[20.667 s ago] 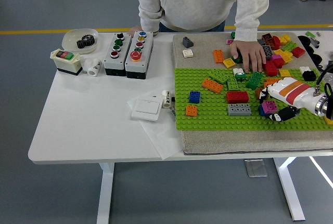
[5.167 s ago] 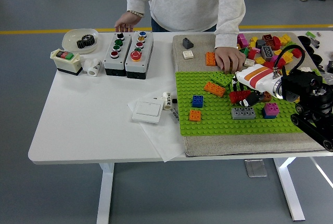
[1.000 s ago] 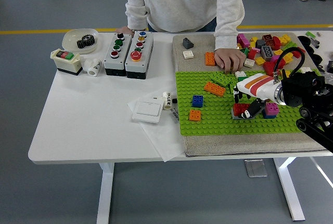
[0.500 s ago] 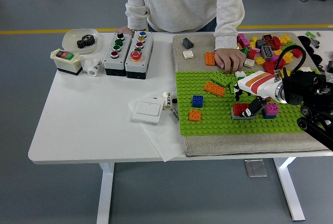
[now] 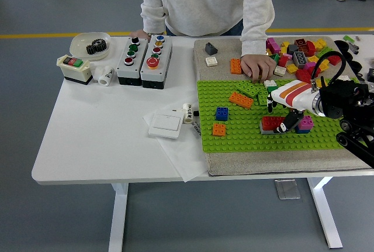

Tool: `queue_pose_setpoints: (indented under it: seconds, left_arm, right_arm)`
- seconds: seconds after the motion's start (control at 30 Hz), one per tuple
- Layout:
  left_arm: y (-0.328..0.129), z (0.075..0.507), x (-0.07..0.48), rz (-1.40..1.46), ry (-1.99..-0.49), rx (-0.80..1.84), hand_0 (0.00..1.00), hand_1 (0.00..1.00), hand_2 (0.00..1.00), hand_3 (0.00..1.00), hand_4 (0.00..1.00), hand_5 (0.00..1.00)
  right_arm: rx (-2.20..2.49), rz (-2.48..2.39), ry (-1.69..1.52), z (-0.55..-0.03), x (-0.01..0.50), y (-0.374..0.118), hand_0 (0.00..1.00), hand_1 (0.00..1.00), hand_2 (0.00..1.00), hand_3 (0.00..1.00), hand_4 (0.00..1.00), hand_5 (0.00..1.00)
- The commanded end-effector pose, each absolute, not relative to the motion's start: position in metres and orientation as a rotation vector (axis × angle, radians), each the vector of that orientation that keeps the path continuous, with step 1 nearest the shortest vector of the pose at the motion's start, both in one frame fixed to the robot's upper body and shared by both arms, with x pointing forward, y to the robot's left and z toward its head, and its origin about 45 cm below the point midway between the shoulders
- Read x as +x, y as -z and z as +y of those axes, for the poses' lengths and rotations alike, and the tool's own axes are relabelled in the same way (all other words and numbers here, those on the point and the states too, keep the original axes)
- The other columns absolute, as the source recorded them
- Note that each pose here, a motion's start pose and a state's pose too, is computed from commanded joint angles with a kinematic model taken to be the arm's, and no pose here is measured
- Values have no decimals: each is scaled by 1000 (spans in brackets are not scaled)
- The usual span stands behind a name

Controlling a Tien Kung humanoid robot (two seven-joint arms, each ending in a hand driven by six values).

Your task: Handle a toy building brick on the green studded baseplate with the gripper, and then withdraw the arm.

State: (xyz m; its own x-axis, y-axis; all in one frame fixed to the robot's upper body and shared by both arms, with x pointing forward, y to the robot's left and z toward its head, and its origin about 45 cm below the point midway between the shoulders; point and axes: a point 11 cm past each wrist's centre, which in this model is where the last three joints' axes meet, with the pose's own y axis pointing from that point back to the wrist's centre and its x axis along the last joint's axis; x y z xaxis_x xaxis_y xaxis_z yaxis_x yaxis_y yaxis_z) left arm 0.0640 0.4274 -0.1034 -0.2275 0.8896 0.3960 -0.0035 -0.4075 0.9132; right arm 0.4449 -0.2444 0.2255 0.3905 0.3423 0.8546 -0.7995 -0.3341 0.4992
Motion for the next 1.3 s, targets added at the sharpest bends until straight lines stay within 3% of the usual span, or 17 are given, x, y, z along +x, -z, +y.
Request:
queue_pose_setpoints:
  seconds: [1.3]
  left_arm:
    - [104, 427, 63, 1109, -1709, 1359, 798, 842, 823, 712, 791, 653]
  right_arm:
    - [1444, -443, -1215, -262, 446, -217, 350, 561, 687, 636, 975, 377]
